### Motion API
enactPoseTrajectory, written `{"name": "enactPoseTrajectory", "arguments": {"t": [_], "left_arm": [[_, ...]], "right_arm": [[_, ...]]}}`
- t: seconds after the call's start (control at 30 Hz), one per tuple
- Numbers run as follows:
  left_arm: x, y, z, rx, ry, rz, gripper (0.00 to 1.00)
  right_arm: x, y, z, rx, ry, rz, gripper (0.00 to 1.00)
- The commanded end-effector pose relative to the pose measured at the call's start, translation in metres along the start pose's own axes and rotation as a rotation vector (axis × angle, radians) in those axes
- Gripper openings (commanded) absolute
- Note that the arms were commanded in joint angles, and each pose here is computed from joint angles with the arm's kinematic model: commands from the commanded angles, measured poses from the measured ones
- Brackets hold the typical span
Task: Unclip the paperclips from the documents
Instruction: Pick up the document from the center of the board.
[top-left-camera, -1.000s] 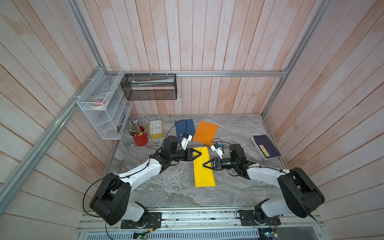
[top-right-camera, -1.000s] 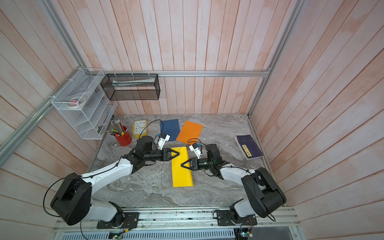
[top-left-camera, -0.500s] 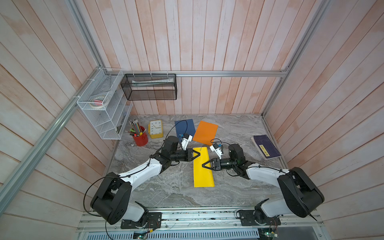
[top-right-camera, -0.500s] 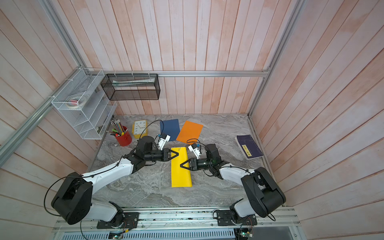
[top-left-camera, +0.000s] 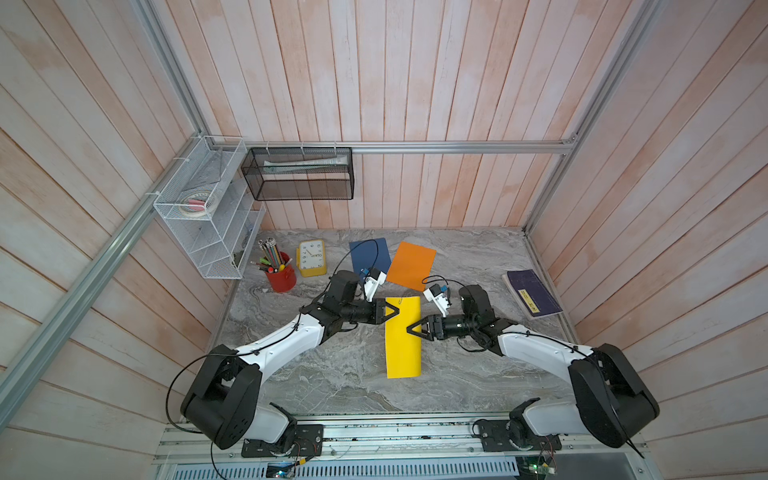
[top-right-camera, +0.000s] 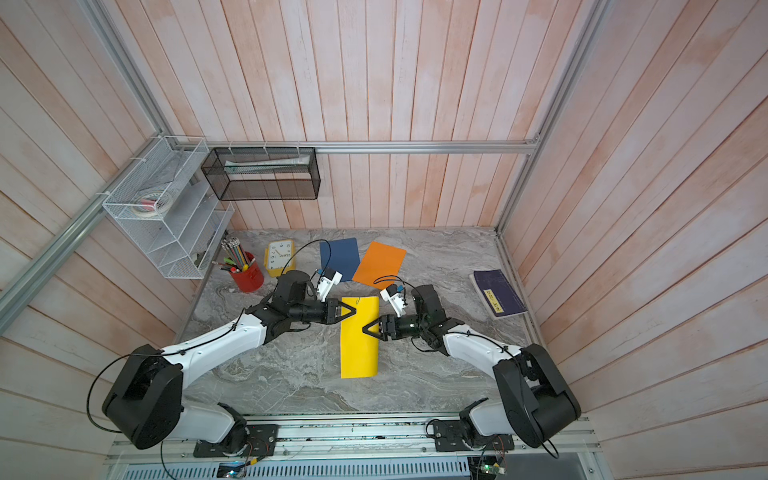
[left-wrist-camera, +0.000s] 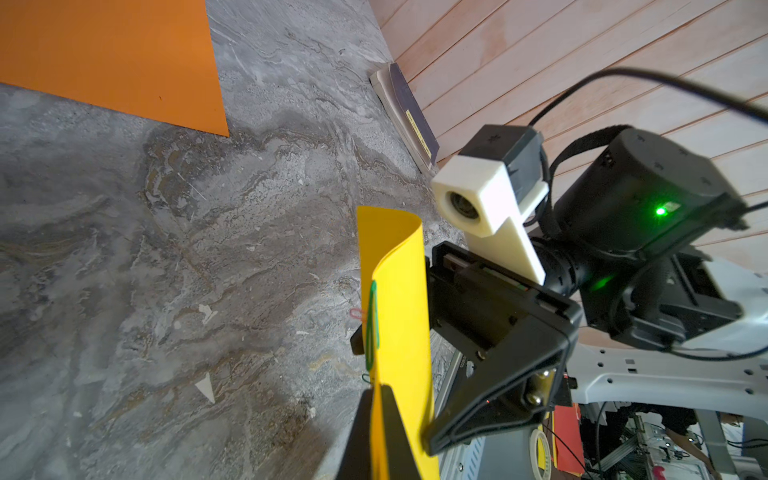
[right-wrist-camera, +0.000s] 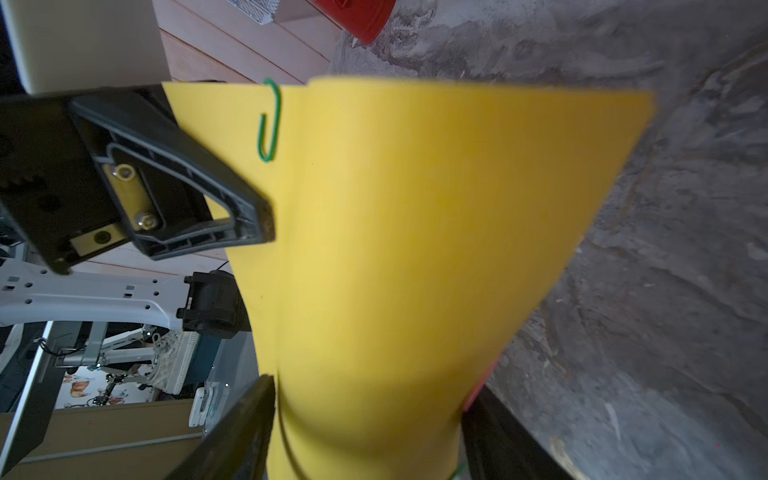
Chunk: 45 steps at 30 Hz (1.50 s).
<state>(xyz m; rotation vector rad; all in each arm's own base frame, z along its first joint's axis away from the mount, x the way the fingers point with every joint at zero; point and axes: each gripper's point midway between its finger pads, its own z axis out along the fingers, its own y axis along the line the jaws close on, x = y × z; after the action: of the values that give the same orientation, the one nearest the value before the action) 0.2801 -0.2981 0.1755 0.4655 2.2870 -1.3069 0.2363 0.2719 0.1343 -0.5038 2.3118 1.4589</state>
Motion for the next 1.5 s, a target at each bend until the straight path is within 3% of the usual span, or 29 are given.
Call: {"name": "enactPoseTrajectory", "arguments": {"t": [0.0, 0.33, 0.53, 0.83, 1.07, 1.47], "left_arm": [[-0.004, -0.004, -0.006, -0.020, 0.015, 0.059, 0.00], [-0.002, -0.015, -0.017, -0.040, 0.083, 0.158, 0.00], [0.003, -0.025, -0.023, -0.007, 0.120, 0.209, 0.00], [0.011, -0.036, -0.026, 0.047, 0.170, 0.257, 0.00], [0.013, -0.043, -0.030, 0.074, 0.185, 0.318, 0.00], [0.022, -0.049, -0.037, 0.098, 0.211, 0.359, 0.00]], "right_arm": [[-0.003, -0.007, -0.011, 0.080, 0.003, -0.035, 0.74], [-0.016, -0.007, -0.034, 0.221, 0.018, -0.163, 0.77], [-0.032, 0.010, -0.044, 0.235, 0.013, -0.283, 0.77], [-0.050, 0.036, -0.049, 0.195, -0.001, -0.451, 0.77], [-0.055, 0.062, -0.033, 0.087, 0.047, -0.591, 0.75], [-0.054, 0.081, -0.014, -0.025, 0.092, -0.684, 0.71]]}}
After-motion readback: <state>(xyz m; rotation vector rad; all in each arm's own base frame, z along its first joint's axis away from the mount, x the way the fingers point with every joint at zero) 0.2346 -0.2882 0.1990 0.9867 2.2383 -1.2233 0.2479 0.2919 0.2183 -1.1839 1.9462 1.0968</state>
